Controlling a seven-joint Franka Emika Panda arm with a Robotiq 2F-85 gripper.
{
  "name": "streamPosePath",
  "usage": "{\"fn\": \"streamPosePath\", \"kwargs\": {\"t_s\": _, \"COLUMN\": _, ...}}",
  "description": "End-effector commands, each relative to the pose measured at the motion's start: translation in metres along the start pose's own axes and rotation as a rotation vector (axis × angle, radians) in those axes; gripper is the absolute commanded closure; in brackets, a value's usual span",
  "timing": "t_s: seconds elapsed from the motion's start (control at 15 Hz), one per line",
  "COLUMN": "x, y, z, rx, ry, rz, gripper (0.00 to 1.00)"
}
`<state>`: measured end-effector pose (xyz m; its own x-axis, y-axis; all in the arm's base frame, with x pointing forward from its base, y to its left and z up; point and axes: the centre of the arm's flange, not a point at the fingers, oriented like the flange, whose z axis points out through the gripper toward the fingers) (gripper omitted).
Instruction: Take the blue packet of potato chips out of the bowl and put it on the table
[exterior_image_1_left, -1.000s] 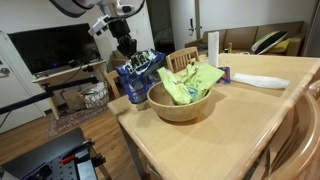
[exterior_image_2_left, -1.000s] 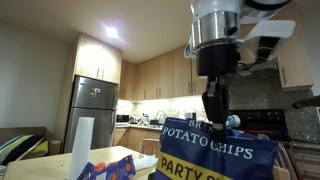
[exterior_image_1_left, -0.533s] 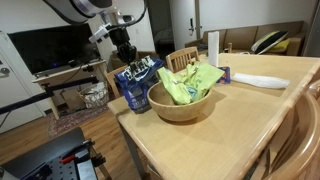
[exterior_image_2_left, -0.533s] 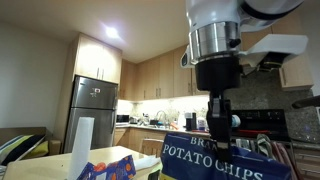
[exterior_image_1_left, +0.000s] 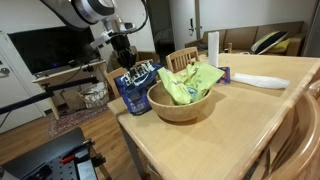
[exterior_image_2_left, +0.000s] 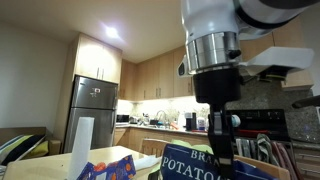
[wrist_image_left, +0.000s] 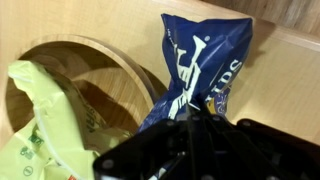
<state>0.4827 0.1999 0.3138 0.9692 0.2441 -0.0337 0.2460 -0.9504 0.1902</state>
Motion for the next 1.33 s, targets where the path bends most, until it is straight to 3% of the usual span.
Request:
{"fn": "streamPosePath", "kwargs": {"t_s": 0.0, "x": 0.009, "y": 0.0, "z": 0.0, "rx": 0.0, "ry": 0.012, "rz": -0.023, "gripper": 1.0}}
{"fn": "streamPosePath", "kwargs": {"t_s": 0.27, "x": 0.012, "y": 0.008, "z": 0.004, "rx": 0.008, "ry": 0.003, "rz": 0.002, "gripper": 1.0}}
{"fn": "streamPosePath", "kwargs": {"t_s": 0.53, "x": 0.012, "y": 0.013, "z": 0.003, "rx": 0.167, "ry": -0.015, "rz": -0.023, "gripper": 1.0}}
{"fn": "streamPosePath", "kwargs": {"t_s": 0.6, "x": 0.012, "y": 0.012, "z": 0.003, "rx": 0.162, "ry": -0.013, "rz": -0.024, "gripper": 1.0}}
{"fn": "streamPosePath", "kwargs": {"t_s": 0.87, "x": 0.012, "y": 0.013, "z": 0.005, "rx": 0.016, "ry": 0.015, "rz": -0.035, "gripper": 1.0}}
{"fn": "streamPosePath", "kwargs": {"t_s": 0.93, "x": 0.012, "y": 0.013, "z": 0.004, "rx": -0.022, "ry": 0.023, "rz": -0.03, "gripper": 0.97}}
{"fn": "streamPosePath", "kwargs": {"t_s": 1.0, "x": 0.012, "y": 0.013, "z": 0.004, "rx": -0.039, "ry": 0.026, "rz": -0.034, "gripper": 0.73}}
{"fn": "streamPosePath", "kwargs": {"t_s": 1.13, "x": 0.011, "y": 0.011, "z": 0.003, "rx": -0.073, "ry": 0.035, "rz": -0.034, "gripper": 0.69}}
{"fn": "streamPosePath", "kwargs": {"t_s": 1.27, "x": 0.01, "y": 0.008, "z": 0.001, "rx": -0.094, "ry": 0.042, "rz": -0.038, "gripper": 0.55}}
